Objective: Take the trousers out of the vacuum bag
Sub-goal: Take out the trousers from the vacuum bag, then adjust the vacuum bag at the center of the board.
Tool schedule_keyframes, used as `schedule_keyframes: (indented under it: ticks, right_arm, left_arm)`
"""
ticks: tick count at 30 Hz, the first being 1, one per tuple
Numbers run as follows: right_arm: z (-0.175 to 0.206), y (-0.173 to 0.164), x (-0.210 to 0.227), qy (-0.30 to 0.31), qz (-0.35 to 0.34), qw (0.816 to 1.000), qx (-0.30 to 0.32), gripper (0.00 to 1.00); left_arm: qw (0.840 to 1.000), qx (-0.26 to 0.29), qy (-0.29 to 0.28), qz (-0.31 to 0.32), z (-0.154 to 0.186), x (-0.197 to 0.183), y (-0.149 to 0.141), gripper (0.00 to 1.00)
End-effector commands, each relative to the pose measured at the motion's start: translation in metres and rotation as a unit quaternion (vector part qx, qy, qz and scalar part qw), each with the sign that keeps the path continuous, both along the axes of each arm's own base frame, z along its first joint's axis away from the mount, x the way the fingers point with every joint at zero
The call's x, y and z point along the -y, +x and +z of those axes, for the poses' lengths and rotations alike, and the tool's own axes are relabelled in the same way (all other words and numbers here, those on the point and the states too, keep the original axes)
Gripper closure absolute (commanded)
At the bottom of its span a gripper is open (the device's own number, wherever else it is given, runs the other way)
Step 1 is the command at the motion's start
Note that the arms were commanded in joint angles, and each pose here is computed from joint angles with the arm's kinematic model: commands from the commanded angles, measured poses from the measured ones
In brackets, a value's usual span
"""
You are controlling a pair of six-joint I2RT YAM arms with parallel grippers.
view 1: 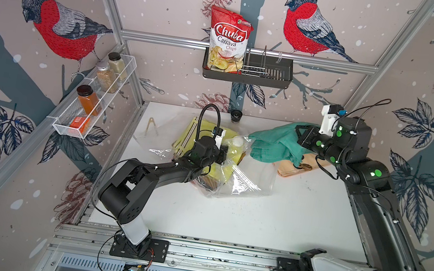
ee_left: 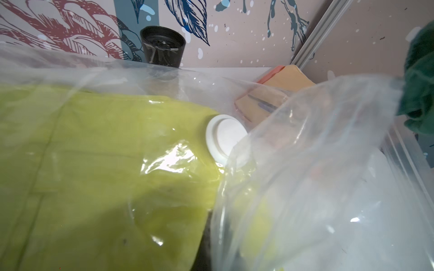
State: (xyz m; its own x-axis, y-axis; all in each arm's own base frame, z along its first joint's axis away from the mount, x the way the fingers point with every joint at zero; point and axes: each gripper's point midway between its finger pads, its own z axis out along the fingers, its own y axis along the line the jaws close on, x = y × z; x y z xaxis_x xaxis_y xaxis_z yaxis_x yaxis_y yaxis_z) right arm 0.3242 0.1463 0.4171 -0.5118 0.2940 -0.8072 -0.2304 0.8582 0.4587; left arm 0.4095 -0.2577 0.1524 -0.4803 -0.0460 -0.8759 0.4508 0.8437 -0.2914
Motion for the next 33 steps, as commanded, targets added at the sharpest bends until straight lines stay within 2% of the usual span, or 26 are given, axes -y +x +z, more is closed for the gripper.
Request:
schedule_keyframes:
  ticks: [1,7,16,23,29,33]
  right_arm:
    - [0.023,0.005,0.009,-0.001,-0.013,0.999,0.04,1.0]
    - [0.034,0.003,0.02,-0.002,-0.024,0.999,0.048,1.0]
    - [0.035,0.005,0.03,-0.011,-0.034,0.998,0.044,1.0]
    - [-0.01,0.005,0.038,-0.012,-0.049,0.999,0.006,1.0]
    - [-0.06,-0.001,0.039,-0.014,-0.046,0.998,-0.045,1.0]
    - [-0.08,-0.005,0.037,-0.012,-0.04,0.997,-0.064,1.0]
  left_arm:
    - [1.0,0.003,-0.007,0.028,0.006,-0.018,0.01,1.0]
    - [0.997,0.017,-0.013,0.071,0.026,-0.054,0.026,1.0]
    - [0.993,-0.003,-0.017,0.12,0.02,-0.09,0.034,1.0]
    - [0.985,0.038,-0.026,0.169,0.067,-0.123,0.039,1.0]
    - [0.98,0.072,-0.04,0.183,0.112,-0.14,0.047,1.0]
    - [0.976,0.09,-0.049,0.19,0.135,-0.148,0.053,1.0]
